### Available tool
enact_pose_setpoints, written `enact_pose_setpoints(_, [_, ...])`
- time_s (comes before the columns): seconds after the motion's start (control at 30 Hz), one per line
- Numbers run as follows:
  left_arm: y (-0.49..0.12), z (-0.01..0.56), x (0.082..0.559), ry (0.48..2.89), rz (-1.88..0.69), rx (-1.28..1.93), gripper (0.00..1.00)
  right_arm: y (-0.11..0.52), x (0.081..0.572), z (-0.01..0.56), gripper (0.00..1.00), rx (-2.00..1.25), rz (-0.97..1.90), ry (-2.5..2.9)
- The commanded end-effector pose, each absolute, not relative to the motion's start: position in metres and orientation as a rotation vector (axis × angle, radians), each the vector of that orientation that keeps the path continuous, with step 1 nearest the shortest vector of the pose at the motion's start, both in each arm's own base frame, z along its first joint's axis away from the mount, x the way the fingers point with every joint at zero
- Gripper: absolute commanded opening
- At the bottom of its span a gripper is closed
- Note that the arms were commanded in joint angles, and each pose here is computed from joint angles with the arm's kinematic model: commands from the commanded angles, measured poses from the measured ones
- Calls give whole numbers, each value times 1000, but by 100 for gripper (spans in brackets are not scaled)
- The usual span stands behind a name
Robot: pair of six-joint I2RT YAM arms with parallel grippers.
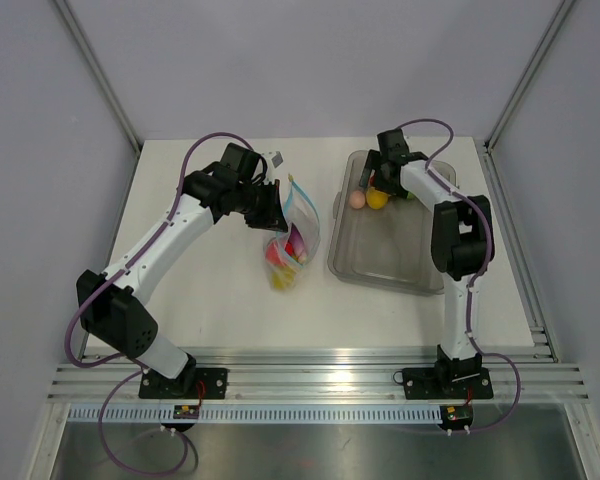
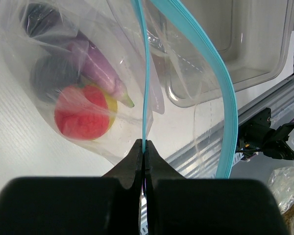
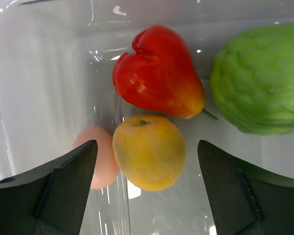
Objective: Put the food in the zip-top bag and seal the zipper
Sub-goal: Pick up the fake fruit from the bin.
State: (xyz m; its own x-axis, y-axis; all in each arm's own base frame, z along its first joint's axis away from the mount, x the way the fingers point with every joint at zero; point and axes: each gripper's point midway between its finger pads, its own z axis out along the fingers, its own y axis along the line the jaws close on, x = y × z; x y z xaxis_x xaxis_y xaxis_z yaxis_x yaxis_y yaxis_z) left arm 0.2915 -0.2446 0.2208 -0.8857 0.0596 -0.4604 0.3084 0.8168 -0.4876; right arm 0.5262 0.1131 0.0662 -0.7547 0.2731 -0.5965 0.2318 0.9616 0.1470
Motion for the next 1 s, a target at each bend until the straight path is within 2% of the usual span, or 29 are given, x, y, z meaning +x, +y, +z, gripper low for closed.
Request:
enact_pose_setpoints(0.0, [-245, 240, 296, 2498, -798, 304, 0, 122, 539, 66, 89, 349, 137, 2454])
enact_pose_setpoints(0.23, [-243, 241, 293, 2500, -795, 305, 0, 121, 527, 52, 77, 401, 149, 2471])
enact_pose_setpoints(0.4, [-242, 243, 292, 2496, -795, 305, 0, 113, 518, 78, 49, 448, 144, 2395])
enact_pose_setpoints(0.6, [-241, 245, 291, 2488, -795, 303, 0, 107, 494, 126, 45, 438, 184, 2303])
enact_pose_setpoints(0.8, [-243, 246, 291, 2482, -813, 297, 0, 102, 447, 167, 42, 401, 251, 2248])
enact_pose_setpoints(0.97, [-246, 244, 291, 2484, -829, 287, 0, 114, 412, 228, 41, 331, 367, 2150])
